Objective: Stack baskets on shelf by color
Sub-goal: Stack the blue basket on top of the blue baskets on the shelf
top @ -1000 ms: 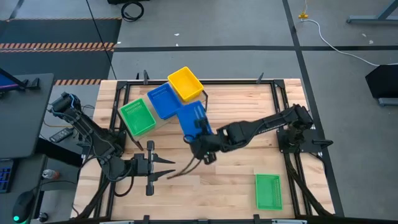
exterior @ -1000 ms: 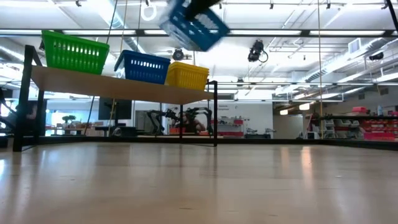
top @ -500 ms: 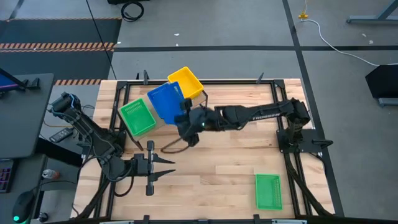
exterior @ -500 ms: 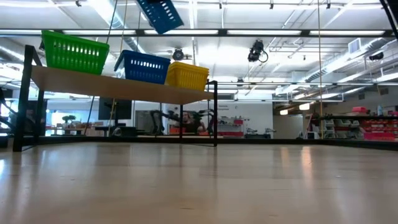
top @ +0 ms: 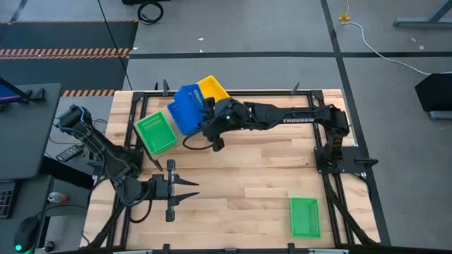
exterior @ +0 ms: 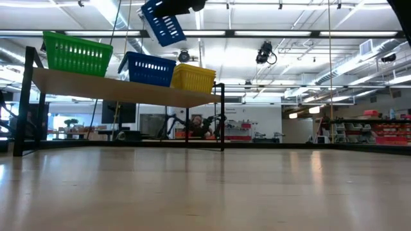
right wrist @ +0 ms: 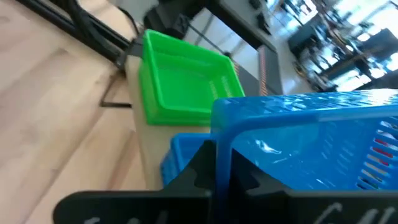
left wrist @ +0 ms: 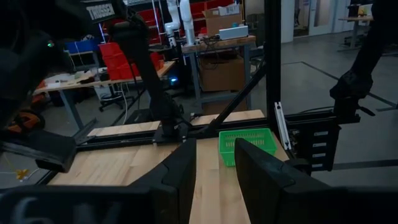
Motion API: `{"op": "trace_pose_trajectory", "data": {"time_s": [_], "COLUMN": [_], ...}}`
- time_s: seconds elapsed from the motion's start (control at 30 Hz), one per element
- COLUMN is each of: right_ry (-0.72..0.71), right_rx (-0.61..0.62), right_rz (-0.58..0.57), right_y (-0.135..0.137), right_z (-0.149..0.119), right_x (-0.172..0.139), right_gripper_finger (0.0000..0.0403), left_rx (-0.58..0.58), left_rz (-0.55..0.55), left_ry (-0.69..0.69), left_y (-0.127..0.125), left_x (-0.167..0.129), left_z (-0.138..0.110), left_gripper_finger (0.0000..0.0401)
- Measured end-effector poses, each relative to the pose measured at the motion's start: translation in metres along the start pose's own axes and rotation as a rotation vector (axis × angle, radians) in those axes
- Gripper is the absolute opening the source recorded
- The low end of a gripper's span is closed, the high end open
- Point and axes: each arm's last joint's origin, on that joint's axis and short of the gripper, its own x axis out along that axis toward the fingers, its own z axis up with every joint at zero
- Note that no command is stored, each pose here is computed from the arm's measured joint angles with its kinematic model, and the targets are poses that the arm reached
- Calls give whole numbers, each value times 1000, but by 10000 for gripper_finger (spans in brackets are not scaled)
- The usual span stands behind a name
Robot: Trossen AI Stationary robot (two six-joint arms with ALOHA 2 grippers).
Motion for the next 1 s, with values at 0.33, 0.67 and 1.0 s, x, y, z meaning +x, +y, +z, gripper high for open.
{"op": "trace_pose_trajectory", "data": {"time_s": [0.33,0.67,1.0], "right_ry": [3,-19,31], "right_rx": [-94,-101,-39], "right_rz": [48,65,58], "right_y": [-4,-4,-14], "right_z": [-25,-25,-36], "right_x": [10,10,10], "right_gripper_finger": [10,11,30], "left_rx": [-9,-69,-88], "left_rz": [0,-5,-12], "left_ry": [0,0,0], "left_y": [0,-1,-2], "left_x": [0,-1,-2], "left_z": [0,0,0], "left_gripper_finger": [117,117,117]}}
